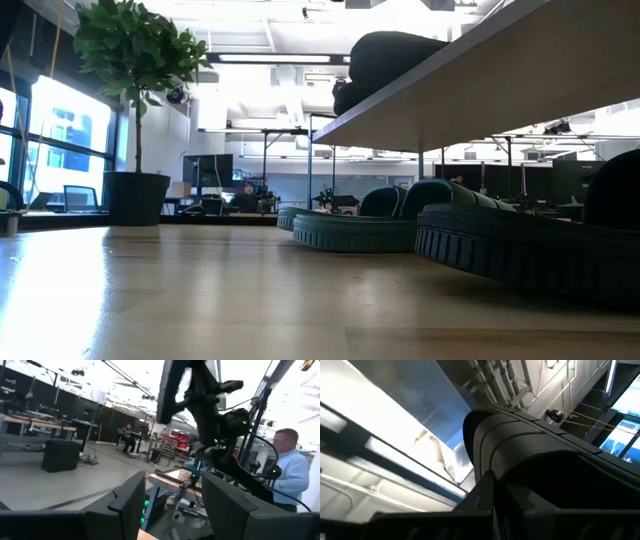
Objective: Pick and place slides into the shelf
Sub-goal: Put the black slides under the shelf
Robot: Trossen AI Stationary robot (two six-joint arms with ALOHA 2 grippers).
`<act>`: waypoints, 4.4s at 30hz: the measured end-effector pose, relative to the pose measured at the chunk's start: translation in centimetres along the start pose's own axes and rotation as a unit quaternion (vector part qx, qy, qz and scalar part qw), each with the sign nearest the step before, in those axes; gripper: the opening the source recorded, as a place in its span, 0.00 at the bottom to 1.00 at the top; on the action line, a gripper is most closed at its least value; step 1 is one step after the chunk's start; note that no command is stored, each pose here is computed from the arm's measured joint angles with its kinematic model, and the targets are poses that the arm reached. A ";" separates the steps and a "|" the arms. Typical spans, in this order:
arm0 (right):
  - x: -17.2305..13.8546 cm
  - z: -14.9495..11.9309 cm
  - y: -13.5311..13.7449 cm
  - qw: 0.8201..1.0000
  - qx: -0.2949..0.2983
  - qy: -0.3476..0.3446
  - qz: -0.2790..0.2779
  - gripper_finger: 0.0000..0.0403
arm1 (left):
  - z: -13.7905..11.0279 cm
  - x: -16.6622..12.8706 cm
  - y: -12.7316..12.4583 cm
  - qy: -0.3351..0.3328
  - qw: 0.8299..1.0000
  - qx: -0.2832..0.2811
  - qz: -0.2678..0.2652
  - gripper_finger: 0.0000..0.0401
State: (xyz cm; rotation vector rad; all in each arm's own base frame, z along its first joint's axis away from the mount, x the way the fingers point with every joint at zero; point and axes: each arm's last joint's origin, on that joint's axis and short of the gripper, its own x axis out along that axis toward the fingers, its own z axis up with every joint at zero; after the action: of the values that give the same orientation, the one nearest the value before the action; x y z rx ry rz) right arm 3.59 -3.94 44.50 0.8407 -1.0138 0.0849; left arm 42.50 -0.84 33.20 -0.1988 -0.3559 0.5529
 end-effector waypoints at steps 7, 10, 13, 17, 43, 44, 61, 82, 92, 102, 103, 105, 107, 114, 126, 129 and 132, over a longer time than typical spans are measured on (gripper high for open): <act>0.8 0.3 -0.3 0.999 0.027 -0.014 0.038 0.00 | -1.3 3.0 1.9 -0.006 0.999 -0.049 -0.012 0.44; 0.8 0.3 -0.3 0.997 0.035 -0.044 0.044 0.00 | -1.2 4.5 2.5 -0.012 0.998 -0.036 -0.041 0.44; 1.2 0.1 -0.7 0.997 0.051 -0.048 0.041 0.00 | -0.4 5.9 3.2 -0.018 0.997 0.003 -0.069 0.44; 2.3 -0.6 -2.4 0.996 0.080 -0.035 0.029 0.00 | 0.5 7.8 3.8 -0.041 0.995 0.056 -0.067 0.44; 5.7 -6.4 -6.6 0.989 0.143 0.023 0.031 0.00 | 0.9 9.5 3.8 -0.030 0.989 0.142 -0.006 0.44; 5.7 -6.6 -6.7 0.989 0.145 0.026 0.029 0.00 | 1.0 9.5 3.8 -0.029 0.989 0.147 -0.006 0.44; 5.8 -7.9 -6.8 0.996 0.088 0.023 0.015 0.00 | 1.3 9.7 4.2 -0.038 0.990 0.134 0.018 0.55; 6.3 -10.2 -8.0 0.996 0.074 0.044 0.003 0.00 | 1.5 10.4 5.9 -0.039 0.996 0.082 0.025 0.71; 6.2 -10.1 -7.8 0.997 0.068 0.040 0.007 0.00 | 1.5 10.4 5.8 -0.039 0.996 0.082 0.024 0.44; 6.2 -10.1 -7.8 0.997 0.065 0.046 0.012 0.00 | 1.8 10.4 5.9 -0.051 0.996 0.065 0.023 0.14; 6.2 -10.1 -7.8 0.997 0.064 0.047 0.013 0.00 | 1.8 10.4 5.8 -0.052 0.997 0.060 0.023 0.14; 6.2 -10.1 -7.7 0.996 0.064 0.055 0.018 0.01 | 1.8 10.4 5.8 -0.053 0.997 0.057 0.021 0.14; 6.2 -10.1 -7.7 0.996 0.063 0.058 0.020 0.02 | 1.8 10.4 5.7 -0.053 0.997 0.057 0.020 0.14; 6.2 -10.3 -7.6 0.995 0.049 0.081 0.031 0.11 | 2.0 10.3 5.6 -0.065 0.996 0.051 0.016 0.13; 6.0 -10.8 -8.1 0.990 0.038 0.137 0.005 0.33 | 2.0 10.3 5.6 -0.066 0.997 0.035 0.016 0.13; 5.7 -10.7 -7.9 0.987 0.038 0.156 -0.005 0.36 | 2.0 10.3 5.6 -0.065 0.997 0.036 0.009 0.13; 5.4 -10.5 -7.4 0.982 0.036 0.184 -0.002 0.38 | 2.0 10.2 5.4 -0.065 0.997 0.035 0.004 0.13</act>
State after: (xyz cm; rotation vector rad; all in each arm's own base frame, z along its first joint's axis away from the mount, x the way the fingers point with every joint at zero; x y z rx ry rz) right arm 17.21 -3.88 41.72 0.8554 -0.6632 0.2650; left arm 47.27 9.36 36.36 -0.0978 -0.4614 0.5864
